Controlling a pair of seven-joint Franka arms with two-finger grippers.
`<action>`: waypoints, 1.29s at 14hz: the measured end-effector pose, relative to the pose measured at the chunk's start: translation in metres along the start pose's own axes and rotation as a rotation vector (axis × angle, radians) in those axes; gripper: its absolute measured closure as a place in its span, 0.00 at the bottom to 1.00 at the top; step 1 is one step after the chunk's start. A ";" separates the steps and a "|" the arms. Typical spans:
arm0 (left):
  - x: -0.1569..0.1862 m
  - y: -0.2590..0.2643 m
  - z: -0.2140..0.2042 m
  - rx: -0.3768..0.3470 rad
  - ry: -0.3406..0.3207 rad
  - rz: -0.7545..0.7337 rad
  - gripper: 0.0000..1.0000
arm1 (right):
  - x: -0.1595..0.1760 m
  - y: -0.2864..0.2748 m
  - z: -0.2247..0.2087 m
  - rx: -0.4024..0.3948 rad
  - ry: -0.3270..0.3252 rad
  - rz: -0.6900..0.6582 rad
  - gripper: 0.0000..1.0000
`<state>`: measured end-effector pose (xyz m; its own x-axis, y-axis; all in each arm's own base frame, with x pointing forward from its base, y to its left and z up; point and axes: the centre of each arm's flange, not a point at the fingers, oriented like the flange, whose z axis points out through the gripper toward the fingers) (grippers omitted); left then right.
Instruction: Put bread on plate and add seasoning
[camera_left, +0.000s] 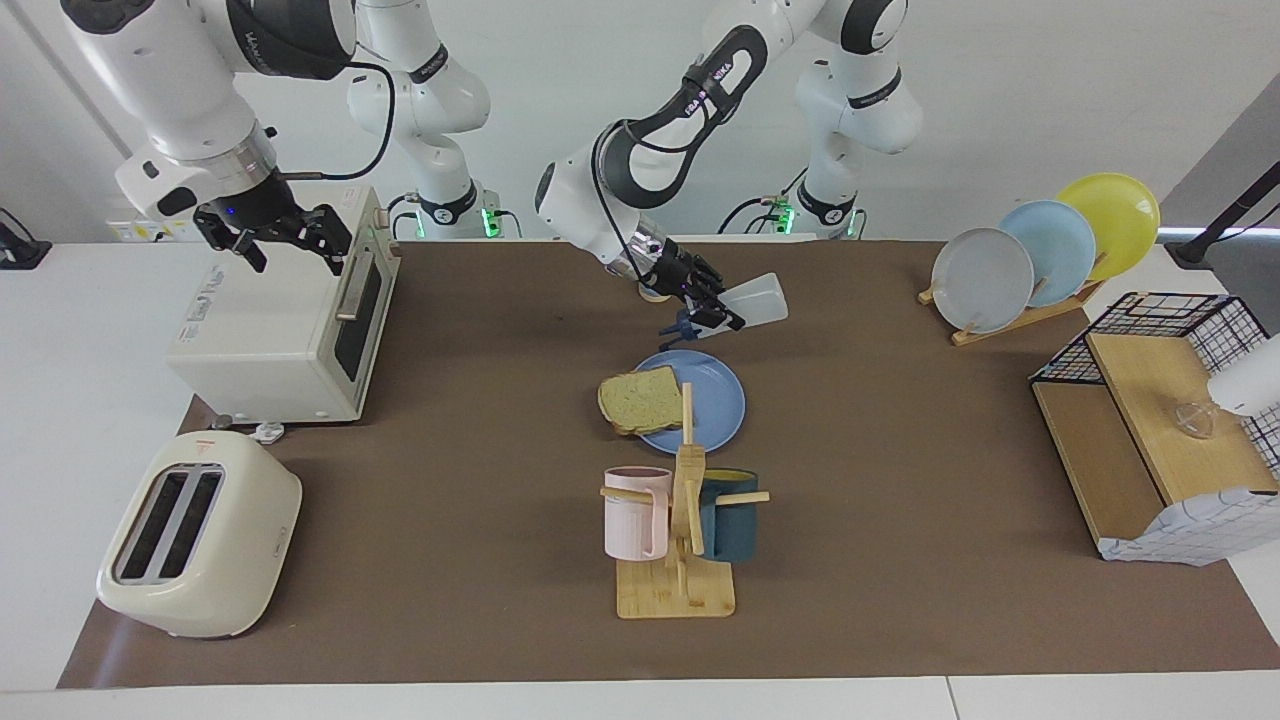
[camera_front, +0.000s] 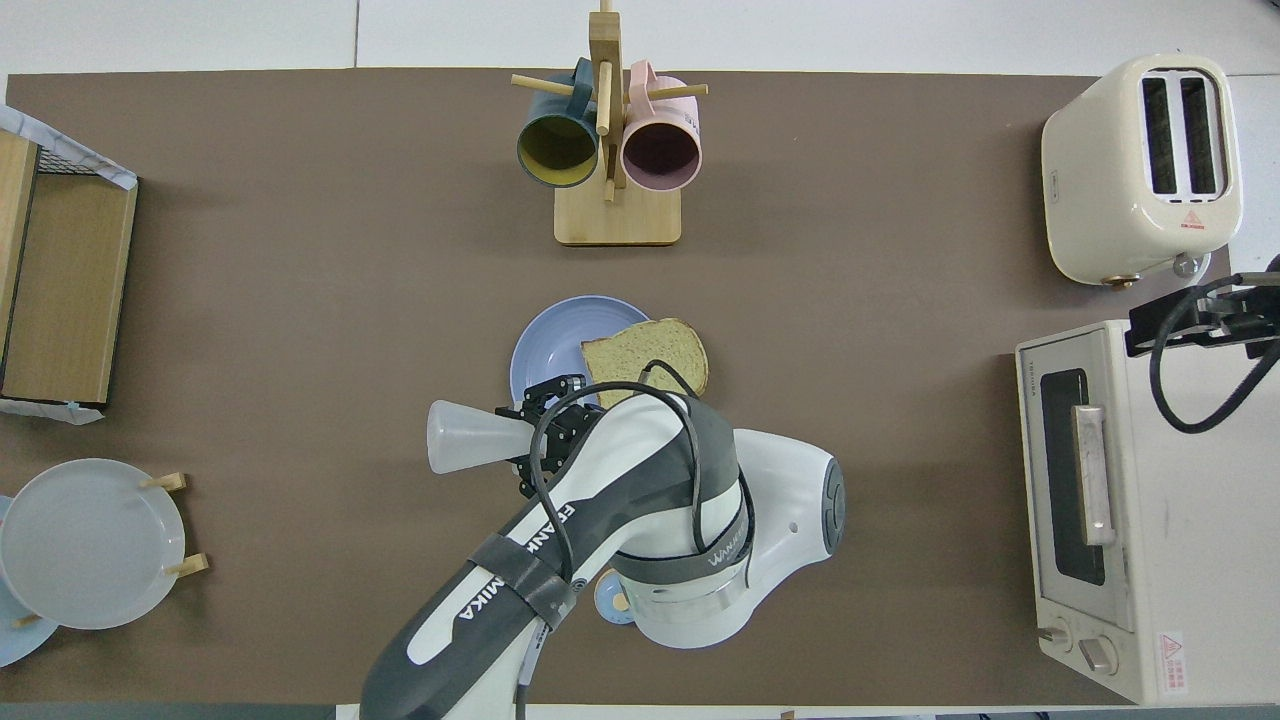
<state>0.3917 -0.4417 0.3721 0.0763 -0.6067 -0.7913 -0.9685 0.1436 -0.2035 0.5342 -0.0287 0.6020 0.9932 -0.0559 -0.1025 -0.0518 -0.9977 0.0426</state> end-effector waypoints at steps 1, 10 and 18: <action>0.000 0.001 0.002 -0.005 -0.013 0.001 0.59 | 0.000 0.002 0.000 0.001 0.004 -0.002 0.00; 0.038 0.002 0.027 0.104 -0.176 0.040 0.59 | 0.001 0.003 0.000 0.003 0.006 -0.016 0.00; 0.014 -0.040 0.040 0.244 -0.273 -0.030 0.59 | 0.001 0.003 0.000 0.003 0.006 -0.017 0.00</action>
<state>0.4413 -0.4247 0.3464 0.1961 -0.3868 -0.9011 -0.8825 0.3310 -0.3341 0.5348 -0.0318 0.6025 0.9945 -0.0391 -0.0970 -0.0356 -0.9987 0.0378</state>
